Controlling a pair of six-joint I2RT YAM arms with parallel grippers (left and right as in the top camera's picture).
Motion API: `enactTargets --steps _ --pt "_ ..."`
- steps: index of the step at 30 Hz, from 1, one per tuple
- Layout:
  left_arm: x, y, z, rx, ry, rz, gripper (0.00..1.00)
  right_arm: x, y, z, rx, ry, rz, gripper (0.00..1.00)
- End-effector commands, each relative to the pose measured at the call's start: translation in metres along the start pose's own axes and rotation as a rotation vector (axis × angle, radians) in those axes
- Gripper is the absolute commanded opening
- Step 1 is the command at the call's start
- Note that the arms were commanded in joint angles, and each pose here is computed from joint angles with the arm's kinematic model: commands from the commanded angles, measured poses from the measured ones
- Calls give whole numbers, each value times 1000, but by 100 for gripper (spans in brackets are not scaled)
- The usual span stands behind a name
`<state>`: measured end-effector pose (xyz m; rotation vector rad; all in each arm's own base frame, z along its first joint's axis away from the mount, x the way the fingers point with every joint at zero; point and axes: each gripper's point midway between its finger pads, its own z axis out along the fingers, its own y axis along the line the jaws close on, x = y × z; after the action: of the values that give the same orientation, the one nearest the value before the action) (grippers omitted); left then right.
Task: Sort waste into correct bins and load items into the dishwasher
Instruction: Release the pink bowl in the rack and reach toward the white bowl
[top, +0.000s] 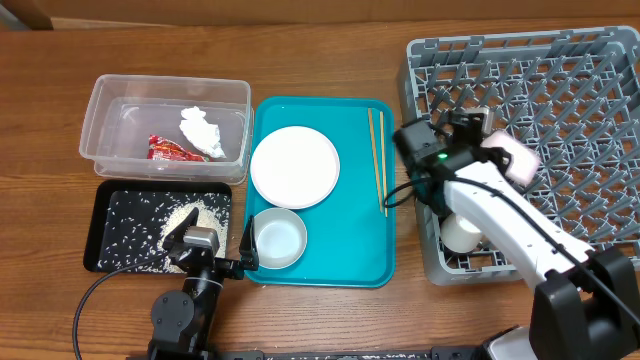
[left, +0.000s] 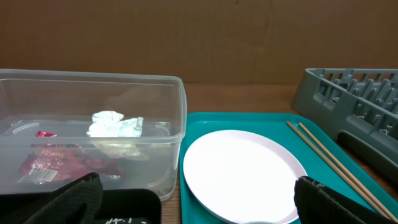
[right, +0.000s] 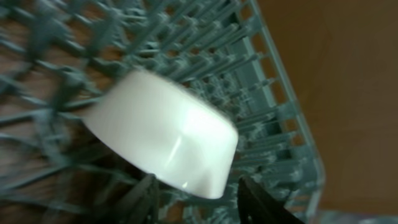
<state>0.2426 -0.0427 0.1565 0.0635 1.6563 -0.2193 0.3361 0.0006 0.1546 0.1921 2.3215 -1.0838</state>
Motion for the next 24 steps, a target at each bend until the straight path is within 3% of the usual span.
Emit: enactTargets --steps 1,3,9,12,20,24 --pt "0 -1 0 8 -7 10 100 -28 36 -54 -308 -14 85 54" --pt "0 -1 0 8 -7 10 100 -31 62 -89 -496 17 73 59" --pt "0 -1 0 8 -7 10 100 -5 141 -212 -1176 219 -26 57" --pt "0 -1 0 8 -7 10 100 21 163 -250 -1360 325 -115 56" --pt "0 -1 0 8 -7 10 100 84 220 -245 -1272 460 -197 57" --pt "0 -1 0 8 -7 10 100 112 246 -237 -1218 525 -238 49"
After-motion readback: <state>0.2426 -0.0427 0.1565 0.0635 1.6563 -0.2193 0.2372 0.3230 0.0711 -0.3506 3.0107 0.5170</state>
